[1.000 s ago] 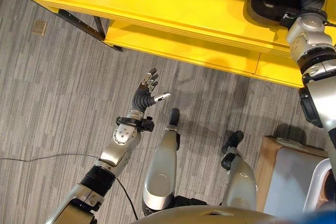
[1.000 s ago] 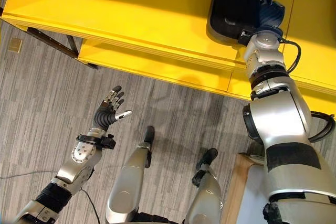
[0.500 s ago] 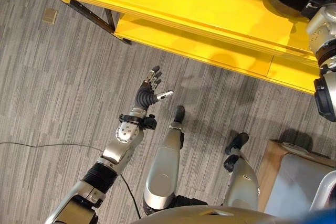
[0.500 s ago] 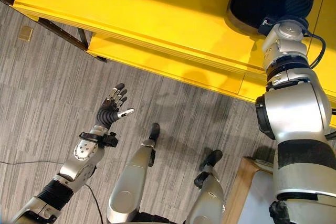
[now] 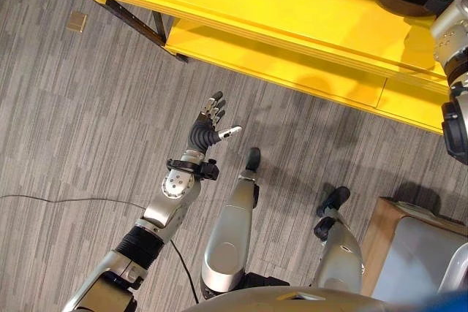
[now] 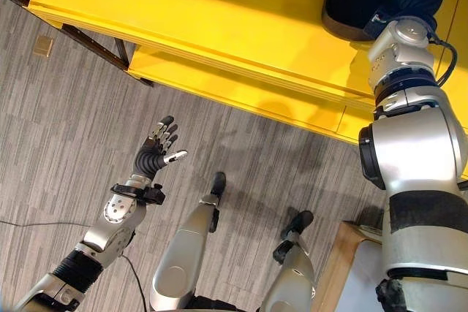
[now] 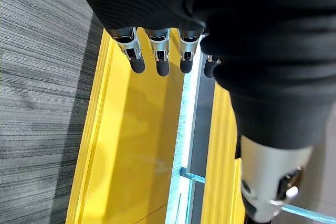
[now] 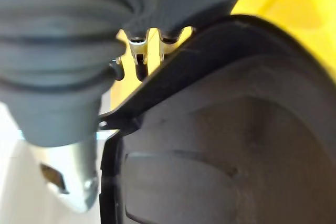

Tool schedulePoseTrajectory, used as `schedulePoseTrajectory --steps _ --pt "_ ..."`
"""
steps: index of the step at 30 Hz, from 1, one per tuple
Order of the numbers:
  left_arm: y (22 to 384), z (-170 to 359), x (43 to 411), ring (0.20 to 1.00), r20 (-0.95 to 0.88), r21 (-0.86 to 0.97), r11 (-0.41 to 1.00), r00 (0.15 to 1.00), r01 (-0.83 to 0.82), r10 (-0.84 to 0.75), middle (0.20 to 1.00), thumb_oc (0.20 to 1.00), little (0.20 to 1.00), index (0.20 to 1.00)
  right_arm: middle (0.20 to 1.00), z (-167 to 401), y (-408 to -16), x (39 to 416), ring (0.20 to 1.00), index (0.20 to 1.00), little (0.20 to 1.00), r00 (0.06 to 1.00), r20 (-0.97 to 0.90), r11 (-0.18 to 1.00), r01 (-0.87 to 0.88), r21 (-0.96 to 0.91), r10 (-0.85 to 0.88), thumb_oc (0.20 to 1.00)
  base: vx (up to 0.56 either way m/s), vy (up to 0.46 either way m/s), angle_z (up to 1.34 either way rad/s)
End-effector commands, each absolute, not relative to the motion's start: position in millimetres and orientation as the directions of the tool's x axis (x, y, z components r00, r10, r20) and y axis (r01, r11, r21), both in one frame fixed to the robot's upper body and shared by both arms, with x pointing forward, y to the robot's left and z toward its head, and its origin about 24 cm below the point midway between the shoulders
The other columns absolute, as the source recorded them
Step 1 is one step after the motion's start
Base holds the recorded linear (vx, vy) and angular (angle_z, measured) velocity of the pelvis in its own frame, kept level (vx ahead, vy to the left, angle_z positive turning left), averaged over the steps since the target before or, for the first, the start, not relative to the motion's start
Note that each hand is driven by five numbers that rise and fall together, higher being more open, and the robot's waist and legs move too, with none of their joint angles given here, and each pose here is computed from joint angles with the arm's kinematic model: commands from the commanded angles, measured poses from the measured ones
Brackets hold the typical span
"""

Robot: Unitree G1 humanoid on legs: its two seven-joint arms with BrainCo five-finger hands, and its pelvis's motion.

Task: Move parts from the plastic box to the shelf.

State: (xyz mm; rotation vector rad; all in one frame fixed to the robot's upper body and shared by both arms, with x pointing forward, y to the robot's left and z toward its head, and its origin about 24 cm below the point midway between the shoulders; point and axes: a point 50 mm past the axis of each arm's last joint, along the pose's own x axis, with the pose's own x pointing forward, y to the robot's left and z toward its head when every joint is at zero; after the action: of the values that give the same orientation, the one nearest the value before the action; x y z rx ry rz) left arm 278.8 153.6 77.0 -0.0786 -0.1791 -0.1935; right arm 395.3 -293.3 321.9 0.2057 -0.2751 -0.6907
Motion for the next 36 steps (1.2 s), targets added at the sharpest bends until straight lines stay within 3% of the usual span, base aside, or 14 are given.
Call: schedulePoseTrajectory --steps 1,20,26,36 --pt "155.9 95.5 274.2 1.0 0.278 -0.04 0.973 0.937 0.229 -0.209 1.0 1.0 1.0 1.0 1.0 372.0 -299.9 378.8 1.0 1.0 1.0 0.673 0.352 0.76 0.578 0.298 -0.65 1.0 0.0 0.0 0.0" --pt "162.9 87.9 272.7 1.0 0.229 -0.016 0.968 0.943 0.252 -0.242 1.0 1.0 1.0 1.0 1.0 367.1 -290.6 384.1 1.0 1.0 1.0 0.691 0.363 0.78 0.554 0.291 -0.625 1.0 -0.02 -0.002 -0.01" --pt "167.6 87.2 272.1 1.0 0.217 -0.006 0.966 0.944 0.257 -0.25 1.0 1.0 1.0 1.0 1.0 365.9 -262.8 394.2 1.0 1.0 1.0 0.736 0.406 0.841 0.474 0.262 -0.542 1.0 -0.03 -0.002 -0.09" --pt "185.7 76.9 265.3 1.0 0.162 -0.004 0.978 0.965 0.21 -0.207 1.0 1.0 1.0 1.0 1.0 342.7 -175.2 405.8 1.0 1.0 1.0 0.816 0.528 0.968 0.147 0.205 -0.236 1.0 -0.02 0.011 -0.24"
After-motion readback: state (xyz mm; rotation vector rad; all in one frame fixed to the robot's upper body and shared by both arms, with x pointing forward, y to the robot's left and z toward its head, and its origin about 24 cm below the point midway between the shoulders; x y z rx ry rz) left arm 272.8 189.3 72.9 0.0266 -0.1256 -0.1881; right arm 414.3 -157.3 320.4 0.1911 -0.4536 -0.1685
